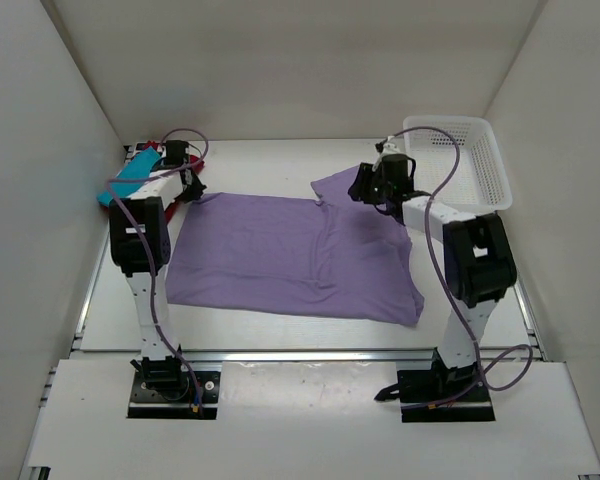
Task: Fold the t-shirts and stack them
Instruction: Grap the side of the flattened tshirt furthest away from the robot with both arms
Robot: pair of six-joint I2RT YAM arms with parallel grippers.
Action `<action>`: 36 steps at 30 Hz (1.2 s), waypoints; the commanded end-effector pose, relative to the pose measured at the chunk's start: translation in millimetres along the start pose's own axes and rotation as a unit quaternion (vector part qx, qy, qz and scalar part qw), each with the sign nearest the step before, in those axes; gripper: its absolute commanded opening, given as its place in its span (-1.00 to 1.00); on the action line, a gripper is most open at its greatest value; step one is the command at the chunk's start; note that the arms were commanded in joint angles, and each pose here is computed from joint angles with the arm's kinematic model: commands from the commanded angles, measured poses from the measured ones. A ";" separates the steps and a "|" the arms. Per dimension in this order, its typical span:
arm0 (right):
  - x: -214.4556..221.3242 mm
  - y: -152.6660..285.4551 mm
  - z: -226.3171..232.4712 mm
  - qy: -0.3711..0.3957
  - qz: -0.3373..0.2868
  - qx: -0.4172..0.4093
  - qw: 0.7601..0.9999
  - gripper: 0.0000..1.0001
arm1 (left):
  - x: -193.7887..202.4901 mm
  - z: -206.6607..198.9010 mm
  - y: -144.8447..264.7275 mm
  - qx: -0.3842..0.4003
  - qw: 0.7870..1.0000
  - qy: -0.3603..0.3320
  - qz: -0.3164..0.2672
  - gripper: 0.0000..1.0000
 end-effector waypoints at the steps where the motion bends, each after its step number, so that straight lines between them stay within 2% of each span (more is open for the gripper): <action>1: -34.3 -29.9 -35.4 0.029 -0.022 0.057 0.998 -0.19 | -27.0 -30.7 44.1 0.066 0.997 0.017 -0.039 -1.00; 8: -44.9 -96.7 -75.2 0.055 0.058 0.111 0.991 -0.15 | -35.2 -43.9 63.1 0.101 0.993 0.028 -0.052 -1.00; 15: -57.5 -139.1 -108.2 0.054 0.101 0.135 0.984 -0.12 | -38.7 -51.1 74.4 0.121 0.990 0.038 -0.056 -1.00; 20: -56.4 -134.9 -113.8 0.045 0.097 0.124 0.987 0.01 | -35.9 -49.0 68.7 0.117 0.991 0.037 -0.050 -1.00; 21: -59.3 -135.7 -115.3 0.038 0.093 0.120 0.988 0.02 | -24.8 -63.5 72.5 0.128 0.990 0.025 -0.044 -1.00; 29: -55.9 -134.8 -120.0 0.037 0.102 0.128 0.986 0.00 | -26.1 -63.8 72.3 0.132 0.990 0.024 -0.045 -1.00; 33: -93.7 -127.3 -107.9 0.072 0.054 0.127 0.988 0.02 | -27.9 -58.8 71.6 0.126 0.991 0.028 -0.047 -1.00; 36: -106.7 -119.2 -118.5 0.068 0.038 0.147 0.986 0.01 | -28.8 -58.7 70.9 0.133 0.989 0.037 -0.044 -1.00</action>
Point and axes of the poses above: each gripper's point midway between its finger pads, its own y axis back along the fingers, its own z axis along the line the jaws close on, x = y × z, the point moved 1 cm from there along y, back along the fingers, and after that the axes turned 11 degrees about y, right-handed, at the moved point
